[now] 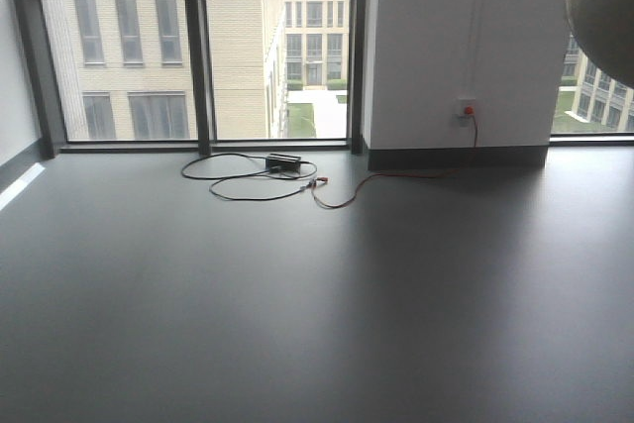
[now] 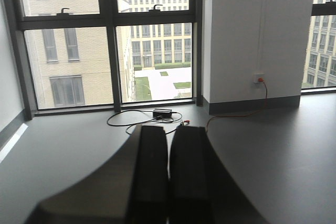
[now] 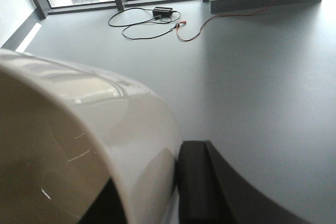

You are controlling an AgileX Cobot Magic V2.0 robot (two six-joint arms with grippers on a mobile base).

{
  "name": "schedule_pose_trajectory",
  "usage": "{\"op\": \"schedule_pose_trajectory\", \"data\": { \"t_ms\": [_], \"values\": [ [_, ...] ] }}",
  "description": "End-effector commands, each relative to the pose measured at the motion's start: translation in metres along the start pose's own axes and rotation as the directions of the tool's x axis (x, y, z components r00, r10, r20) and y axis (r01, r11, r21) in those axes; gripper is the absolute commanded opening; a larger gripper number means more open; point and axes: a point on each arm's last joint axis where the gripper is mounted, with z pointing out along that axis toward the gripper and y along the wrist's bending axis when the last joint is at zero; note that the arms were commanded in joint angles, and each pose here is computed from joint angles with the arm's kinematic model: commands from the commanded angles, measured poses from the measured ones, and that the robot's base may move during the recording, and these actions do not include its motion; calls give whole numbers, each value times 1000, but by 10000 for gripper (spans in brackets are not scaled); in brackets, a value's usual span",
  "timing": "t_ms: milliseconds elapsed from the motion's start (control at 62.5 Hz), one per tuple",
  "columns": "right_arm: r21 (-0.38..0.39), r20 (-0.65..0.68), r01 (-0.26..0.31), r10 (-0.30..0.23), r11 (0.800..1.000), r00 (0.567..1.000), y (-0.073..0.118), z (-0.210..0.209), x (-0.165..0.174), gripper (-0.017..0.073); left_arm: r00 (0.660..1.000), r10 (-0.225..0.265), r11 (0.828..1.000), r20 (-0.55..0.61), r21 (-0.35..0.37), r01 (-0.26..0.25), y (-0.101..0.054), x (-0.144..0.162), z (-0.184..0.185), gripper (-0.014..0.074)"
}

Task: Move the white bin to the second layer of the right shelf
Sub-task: 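Turn toward the blue-bin roller rack carrying the white bin in the right gripper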

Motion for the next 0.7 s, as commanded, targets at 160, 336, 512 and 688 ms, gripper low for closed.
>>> {"op": "schedule_pose_trajectory", "data": {
  "t_ms": [160,336,512,688],
  "values": [
    [-16,132,-3,5,1000,991,3,-5,-18,56,998,-13,1000,66,-4,13,0,3,-1,85],
    [-16,133,-3,5,1000,991,3,-5,-18,56,998,-13,1000,66,-4,13,0,3,-1,85],
    [-16,133,-3,5,1000,991,3,-5,-18,56,998,-13,1000,66,-4,13,0,3,-1,85],
    [-16,133,-3,5,1000,991,3,-5,-18,56,998,-13,1000,66,-4,13,0,3,-1,85]
  ]
}}
